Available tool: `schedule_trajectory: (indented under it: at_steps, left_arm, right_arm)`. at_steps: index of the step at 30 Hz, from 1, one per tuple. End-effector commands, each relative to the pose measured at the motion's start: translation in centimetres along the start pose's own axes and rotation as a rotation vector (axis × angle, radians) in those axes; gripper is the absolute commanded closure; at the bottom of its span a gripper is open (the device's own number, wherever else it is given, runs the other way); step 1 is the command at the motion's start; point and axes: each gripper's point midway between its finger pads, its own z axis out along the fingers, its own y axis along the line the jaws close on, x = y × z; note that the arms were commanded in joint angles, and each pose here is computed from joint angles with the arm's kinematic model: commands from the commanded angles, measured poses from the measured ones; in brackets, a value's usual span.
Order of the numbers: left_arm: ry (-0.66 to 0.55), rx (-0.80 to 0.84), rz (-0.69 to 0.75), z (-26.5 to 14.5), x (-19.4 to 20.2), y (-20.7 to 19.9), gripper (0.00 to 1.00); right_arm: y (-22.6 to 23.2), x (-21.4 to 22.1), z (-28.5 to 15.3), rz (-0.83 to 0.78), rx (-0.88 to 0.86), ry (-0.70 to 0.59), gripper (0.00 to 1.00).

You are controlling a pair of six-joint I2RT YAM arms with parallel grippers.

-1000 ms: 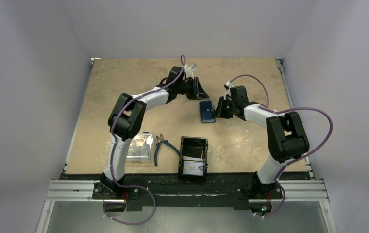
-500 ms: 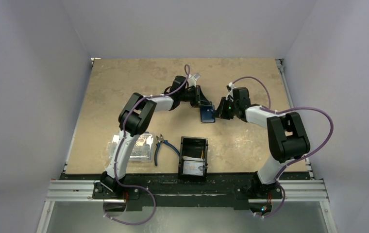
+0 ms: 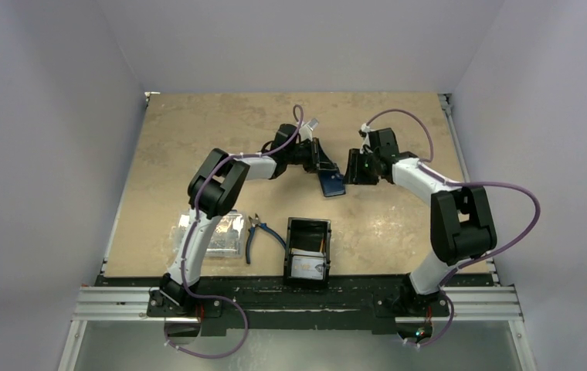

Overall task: Put the credit cards into the card holder
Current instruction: Close the card holder at the center of the board.

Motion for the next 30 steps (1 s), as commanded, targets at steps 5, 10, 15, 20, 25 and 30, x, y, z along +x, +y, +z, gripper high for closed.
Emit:
schedule_trajectory:
  at_steps: [5,10,15,20,25,30]
  left_arm:
    - [0.067,-0.179,-0.067,-0.4,3.1,5.3,1.00]
    - [0.065,-0.178,-0.080,-0.5,2.9,5.4,1.00]
    - [0.066,-0.167,-0.086,-0.5,2.8,5.2,1.00]
    - [0.068,-0.163,-0.092,-0.5,2.8,5.1,1.00]
    - [0.071,-0.160,-0.095,-0.4,2.9,5.3,1.00]
    - [0.073,-0.155,-0.096,-0.3,3.0,5.2,1.00]
  right_arm:
    - [3.9,-4.2,-2.2,-0.193,-0.042,-0.082,0.55]
    - [4.8,-4.7,-1.1,-0.231,-0.066,-0.076,0.61]
    - [4.8,-4.8,-0.1,-0.271,-0.031,-0.054,0.64]
    - [4.5,-4.6,0.5,-0.307,0.035,-0.049,0.59]
    - [4.0,-4.4,0.9,-0.329,0.096,-0.042,0.62]
    - [3.9,-4.3,1.1,-0.329,0.113,-0.040,0.67]
